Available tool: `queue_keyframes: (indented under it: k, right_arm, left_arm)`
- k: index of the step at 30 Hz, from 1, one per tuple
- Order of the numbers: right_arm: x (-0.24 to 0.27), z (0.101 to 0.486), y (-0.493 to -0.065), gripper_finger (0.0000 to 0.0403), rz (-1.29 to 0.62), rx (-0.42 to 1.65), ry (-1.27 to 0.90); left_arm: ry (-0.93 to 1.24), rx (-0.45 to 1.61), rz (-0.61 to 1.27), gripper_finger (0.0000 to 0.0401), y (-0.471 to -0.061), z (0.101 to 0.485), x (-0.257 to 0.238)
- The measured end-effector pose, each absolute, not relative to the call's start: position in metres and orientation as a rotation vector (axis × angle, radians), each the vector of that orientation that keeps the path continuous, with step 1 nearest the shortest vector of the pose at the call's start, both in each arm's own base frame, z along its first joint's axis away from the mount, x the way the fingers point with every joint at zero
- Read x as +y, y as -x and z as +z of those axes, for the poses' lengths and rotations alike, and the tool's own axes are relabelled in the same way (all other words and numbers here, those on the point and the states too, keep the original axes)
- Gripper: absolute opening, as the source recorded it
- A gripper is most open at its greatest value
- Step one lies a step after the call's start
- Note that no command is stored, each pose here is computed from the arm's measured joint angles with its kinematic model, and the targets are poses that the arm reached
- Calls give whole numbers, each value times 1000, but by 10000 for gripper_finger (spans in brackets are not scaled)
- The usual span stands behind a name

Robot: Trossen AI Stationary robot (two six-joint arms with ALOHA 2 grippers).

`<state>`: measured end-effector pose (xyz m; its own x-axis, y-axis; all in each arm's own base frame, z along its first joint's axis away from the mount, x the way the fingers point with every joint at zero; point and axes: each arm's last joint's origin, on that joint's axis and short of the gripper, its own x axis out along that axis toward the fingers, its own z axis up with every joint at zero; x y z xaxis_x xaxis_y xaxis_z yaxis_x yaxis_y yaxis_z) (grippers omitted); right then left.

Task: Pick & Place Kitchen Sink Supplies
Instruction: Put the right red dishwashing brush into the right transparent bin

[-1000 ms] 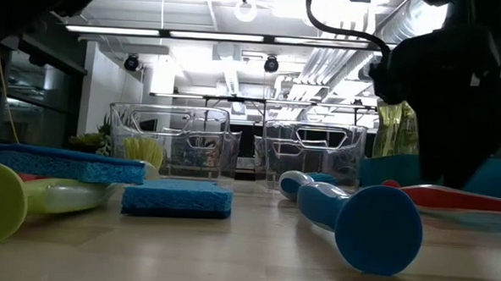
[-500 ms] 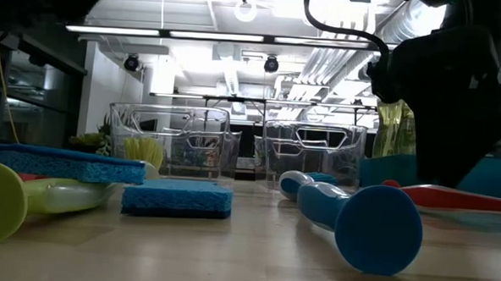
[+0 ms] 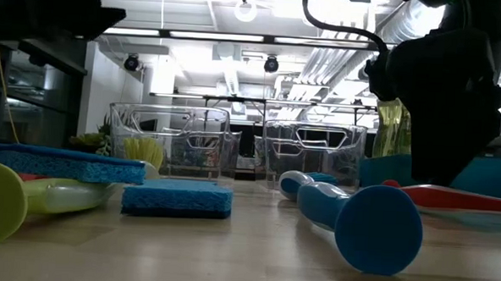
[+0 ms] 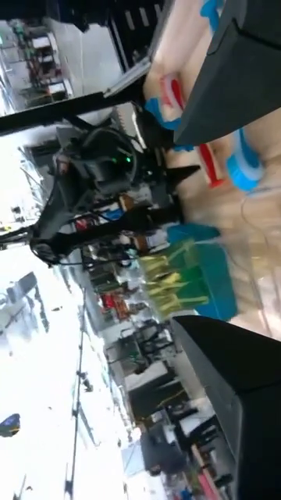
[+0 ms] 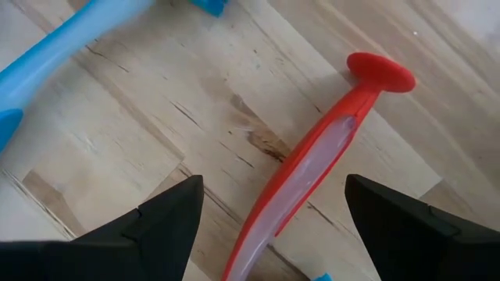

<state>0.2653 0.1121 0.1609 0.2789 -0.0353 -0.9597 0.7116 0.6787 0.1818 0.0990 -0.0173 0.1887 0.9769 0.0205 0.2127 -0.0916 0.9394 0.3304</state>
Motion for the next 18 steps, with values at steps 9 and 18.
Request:
queue_keyframes:
  k: [9, 18]
  right_arm:
    - [112, 161, -265, 307, -554, 1191, -662]
    - [111, 161, -265, 307, -564, 1179, -656]
  left_arm:
    - [-286, -26, 131, 367, -103, 172, 6]
    - [-287, 97, 104, 367, -103, 160, 10]
